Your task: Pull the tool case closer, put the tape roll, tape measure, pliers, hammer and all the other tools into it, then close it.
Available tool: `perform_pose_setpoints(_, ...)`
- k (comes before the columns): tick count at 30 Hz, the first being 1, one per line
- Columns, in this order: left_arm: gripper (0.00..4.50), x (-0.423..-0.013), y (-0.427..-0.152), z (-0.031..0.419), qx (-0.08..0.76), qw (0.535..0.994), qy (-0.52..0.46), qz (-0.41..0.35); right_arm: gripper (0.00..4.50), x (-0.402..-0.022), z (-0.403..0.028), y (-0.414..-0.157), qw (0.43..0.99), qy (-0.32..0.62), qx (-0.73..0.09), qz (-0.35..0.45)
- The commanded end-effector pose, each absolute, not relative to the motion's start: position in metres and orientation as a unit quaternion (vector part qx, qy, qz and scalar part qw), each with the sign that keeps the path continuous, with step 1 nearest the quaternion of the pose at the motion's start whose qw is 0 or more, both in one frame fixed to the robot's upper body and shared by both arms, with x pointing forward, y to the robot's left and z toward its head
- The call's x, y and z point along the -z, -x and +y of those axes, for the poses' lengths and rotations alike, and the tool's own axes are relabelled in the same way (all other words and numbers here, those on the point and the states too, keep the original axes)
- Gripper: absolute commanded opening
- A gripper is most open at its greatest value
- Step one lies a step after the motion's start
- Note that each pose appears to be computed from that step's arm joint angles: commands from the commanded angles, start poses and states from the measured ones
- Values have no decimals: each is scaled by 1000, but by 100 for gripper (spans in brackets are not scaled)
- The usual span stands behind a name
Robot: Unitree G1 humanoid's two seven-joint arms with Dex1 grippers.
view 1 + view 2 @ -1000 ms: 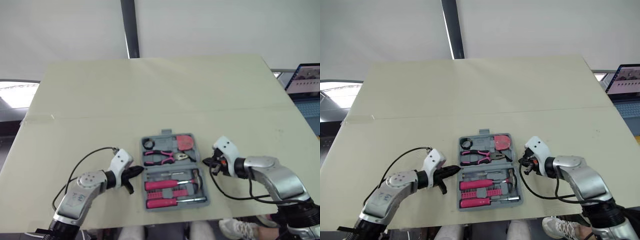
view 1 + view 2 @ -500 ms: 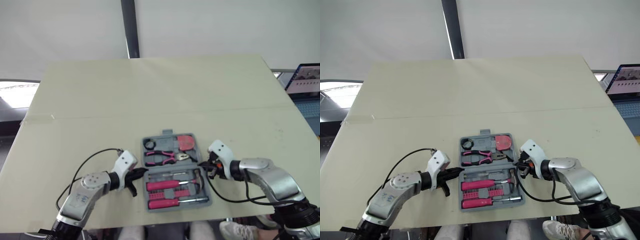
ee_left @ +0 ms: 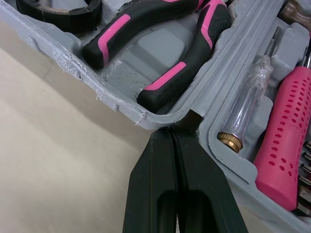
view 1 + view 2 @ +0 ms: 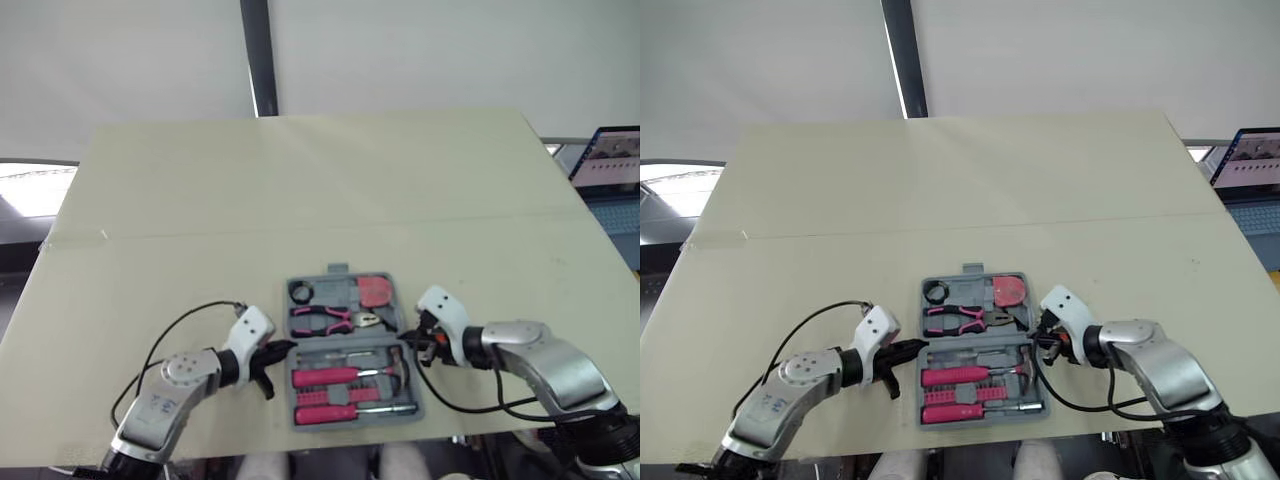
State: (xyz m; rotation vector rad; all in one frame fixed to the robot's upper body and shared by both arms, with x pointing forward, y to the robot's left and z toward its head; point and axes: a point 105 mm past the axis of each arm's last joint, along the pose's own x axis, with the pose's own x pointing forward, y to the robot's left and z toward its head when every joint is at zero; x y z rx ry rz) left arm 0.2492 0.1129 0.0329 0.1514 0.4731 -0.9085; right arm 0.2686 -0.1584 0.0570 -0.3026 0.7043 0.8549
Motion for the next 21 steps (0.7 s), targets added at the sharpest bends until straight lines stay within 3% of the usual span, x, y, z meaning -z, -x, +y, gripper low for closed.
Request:
perform_pose_setpoints(1, 8, -28, -232, 96, 467, 850, -62, 237, 8, -62, -141, -254, 819, 131, -454, 326)
perform_pose_setpoints(21, 8, -24, -220, 98, 462, 848, -59, 251, 8, -59, -140, -245, 808, 130, -465, 339)
